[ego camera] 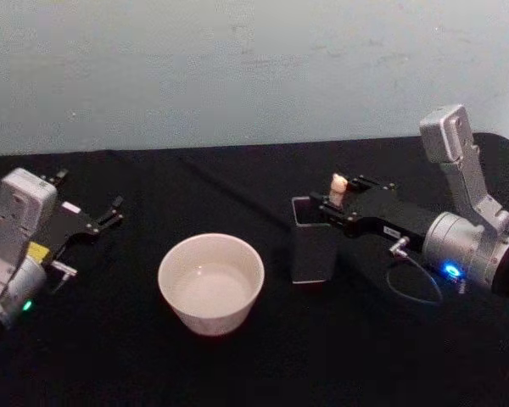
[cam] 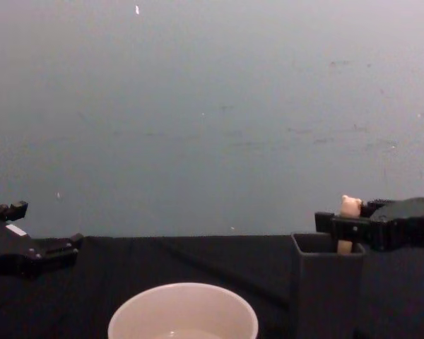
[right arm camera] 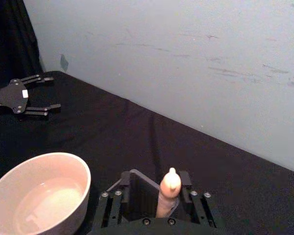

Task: Pick up the stirring spoon with one hand, stir inside the cup, then place it back in its original position.

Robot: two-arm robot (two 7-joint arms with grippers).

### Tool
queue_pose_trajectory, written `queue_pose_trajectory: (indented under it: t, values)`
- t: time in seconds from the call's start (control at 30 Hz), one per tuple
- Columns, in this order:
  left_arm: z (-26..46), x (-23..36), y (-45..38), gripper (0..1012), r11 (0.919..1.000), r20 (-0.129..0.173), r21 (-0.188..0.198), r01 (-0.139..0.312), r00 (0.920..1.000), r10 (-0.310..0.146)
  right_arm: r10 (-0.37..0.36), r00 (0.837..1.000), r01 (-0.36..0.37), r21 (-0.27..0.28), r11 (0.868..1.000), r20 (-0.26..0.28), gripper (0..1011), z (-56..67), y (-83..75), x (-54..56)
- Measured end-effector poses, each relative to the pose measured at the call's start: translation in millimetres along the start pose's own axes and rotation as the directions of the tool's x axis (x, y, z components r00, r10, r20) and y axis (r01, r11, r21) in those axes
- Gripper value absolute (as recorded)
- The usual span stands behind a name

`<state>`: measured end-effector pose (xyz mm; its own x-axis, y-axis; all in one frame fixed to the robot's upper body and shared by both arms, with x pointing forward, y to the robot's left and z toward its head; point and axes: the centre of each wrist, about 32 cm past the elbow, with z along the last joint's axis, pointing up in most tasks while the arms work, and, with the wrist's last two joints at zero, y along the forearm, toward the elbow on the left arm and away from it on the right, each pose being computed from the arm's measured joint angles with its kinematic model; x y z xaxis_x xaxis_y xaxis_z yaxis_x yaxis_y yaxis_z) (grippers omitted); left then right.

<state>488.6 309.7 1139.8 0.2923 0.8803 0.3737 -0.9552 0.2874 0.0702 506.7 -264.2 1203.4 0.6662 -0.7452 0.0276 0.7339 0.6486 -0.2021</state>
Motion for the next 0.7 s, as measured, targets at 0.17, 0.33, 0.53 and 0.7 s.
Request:
queue_pose_trajectory:
  t: [0.17,0.33,0.53,0.7]
  values:
    - [0.0,0.0,0.0,1001,1.0000,0.000,0.000,0.000,1.0000,0.000,0.000,1.000,0.000,0.001,1.000,0.000,746,0.0,0.0,0.0]
    - [0.0,0.0,0.0,1001,1.0000,0.000,0.000,0.000,1.0000,0.000,0.000,1.000,0.000,0.001,1.000,-0.001,875,0.0,0.0,0.0]
    - [0.0,0.0,0.0,1001,1.0000,0.000,0.000,0.000,1.0000,0.000,0.000,1.000,0.000,0.001,1.000,-0.001,1002,0.0,0.0,0.0]
    - [0.0,0.0,0.0,1002,1.0000,0.000,0.000,0.000,1.0000,0.000,0.000,1.000,0.000,0.001,1.000,-0.001,1003,0.0,0.0,0.0]
